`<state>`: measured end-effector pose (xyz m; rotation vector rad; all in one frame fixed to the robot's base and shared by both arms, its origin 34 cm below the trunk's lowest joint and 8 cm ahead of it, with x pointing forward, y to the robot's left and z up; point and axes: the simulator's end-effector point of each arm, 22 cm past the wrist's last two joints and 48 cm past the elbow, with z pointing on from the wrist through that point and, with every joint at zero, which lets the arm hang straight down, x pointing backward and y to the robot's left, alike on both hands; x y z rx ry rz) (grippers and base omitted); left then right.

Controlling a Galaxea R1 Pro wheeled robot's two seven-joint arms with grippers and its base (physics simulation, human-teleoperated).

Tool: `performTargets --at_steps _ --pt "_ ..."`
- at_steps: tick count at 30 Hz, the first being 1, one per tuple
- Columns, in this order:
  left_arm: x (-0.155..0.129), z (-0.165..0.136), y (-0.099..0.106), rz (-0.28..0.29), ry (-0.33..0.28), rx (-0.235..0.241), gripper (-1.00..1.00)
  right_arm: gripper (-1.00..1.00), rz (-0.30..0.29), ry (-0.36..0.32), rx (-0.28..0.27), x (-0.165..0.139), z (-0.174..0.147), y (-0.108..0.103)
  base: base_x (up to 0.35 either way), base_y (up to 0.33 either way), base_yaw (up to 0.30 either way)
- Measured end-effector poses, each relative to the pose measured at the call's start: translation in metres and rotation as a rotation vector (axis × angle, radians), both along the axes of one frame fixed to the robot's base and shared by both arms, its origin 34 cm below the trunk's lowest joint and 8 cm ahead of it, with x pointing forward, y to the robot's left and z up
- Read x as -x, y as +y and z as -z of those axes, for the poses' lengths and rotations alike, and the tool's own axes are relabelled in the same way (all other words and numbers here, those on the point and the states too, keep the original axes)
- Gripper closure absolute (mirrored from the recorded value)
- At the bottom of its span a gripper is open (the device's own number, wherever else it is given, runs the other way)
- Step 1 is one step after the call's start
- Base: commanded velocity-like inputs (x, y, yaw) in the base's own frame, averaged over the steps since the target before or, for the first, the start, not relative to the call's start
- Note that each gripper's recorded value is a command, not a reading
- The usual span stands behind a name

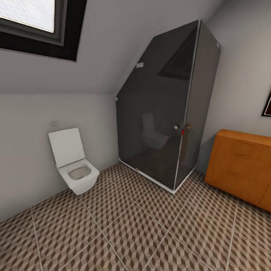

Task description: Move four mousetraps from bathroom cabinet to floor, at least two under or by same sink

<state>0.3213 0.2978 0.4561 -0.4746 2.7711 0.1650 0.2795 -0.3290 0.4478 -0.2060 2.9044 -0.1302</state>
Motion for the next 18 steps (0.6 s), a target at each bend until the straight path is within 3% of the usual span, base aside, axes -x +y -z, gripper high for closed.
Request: performTargets --at_steps 18 --pt "0.0001 0.0000 -0.0001 0.000 0.000 0.000 1.00 1.00 0.003 0.003 -0.001 0.0008 0.0003 0.0009 0.323 0.000 0.000"
